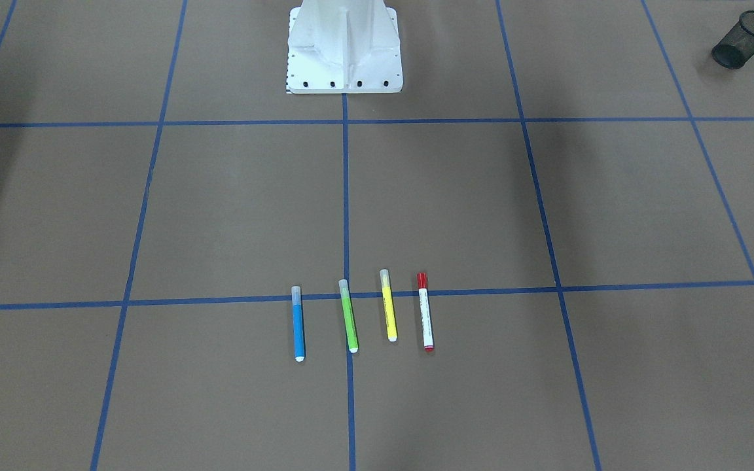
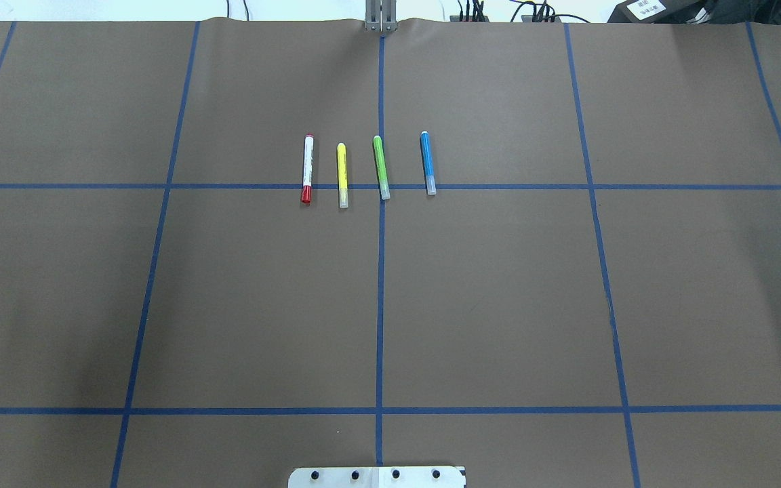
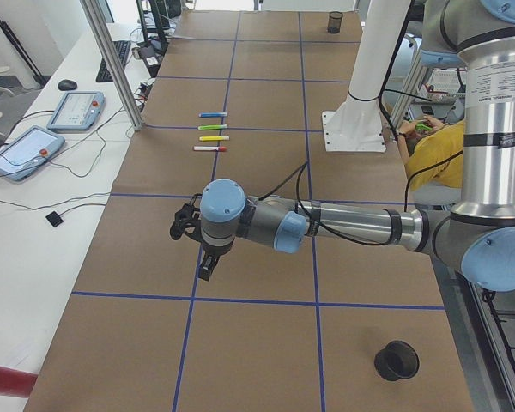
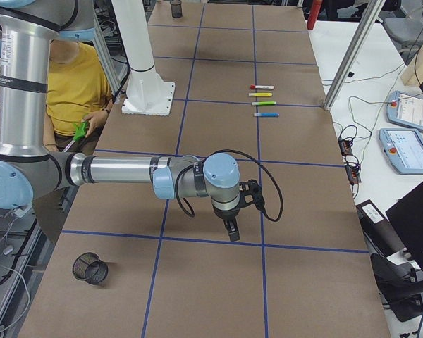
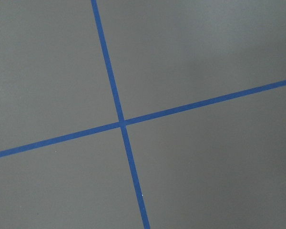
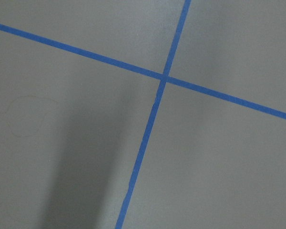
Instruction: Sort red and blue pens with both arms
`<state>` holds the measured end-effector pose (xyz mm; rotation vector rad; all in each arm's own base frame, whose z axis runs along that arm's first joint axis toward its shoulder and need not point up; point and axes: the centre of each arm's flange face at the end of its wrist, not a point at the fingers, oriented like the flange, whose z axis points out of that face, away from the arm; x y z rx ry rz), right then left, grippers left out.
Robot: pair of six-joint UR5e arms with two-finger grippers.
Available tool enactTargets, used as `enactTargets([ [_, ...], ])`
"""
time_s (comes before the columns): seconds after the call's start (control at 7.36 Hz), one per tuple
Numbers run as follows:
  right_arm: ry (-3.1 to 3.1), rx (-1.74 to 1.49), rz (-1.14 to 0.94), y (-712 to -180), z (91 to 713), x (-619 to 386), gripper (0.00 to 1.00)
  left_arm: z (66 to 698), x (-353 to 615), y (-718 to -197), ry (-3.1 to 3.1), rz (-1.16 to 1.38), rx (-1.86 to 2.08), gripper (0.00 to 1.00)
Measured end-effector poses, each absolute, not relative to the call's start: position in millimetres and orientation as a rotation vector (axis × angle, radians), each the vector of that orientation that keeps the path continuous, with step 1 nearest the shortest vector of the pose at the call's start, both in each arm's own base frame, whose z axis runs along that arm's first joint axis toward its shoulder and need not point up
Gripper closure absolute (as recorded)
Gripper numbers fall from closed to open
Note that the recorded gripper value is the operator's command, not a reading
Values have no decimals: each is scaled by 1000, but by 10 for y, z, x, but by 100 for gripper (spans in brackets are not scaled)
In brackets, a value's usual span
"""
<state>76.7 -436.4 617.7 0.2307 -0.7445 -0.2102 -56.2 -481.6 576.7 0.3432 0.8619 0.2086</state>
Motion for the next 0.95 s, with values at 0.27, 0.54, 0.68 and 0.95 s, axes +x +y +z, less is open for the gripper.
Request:
enactTargets([
  [0.27, -753, 245, -180, -4543, 6004, 739, 0, 5422, -328, -5032, 903, 225, 377, 0],
  [0.54, -768, 239, -145, -4864, 5695, 464, 0, 4958, 67, -5227, 953, 174, 347, 0],
  [0.68, -779, 228, -129, -5027, 5515, 243, 0, 4695, 271, -5298, 977, 130, 325, 0],
  [0.95, -792, 209, -102, -5289, 5172, -214, 0, 4202, 924, -5455, 1027, 115, 267, 0],
])
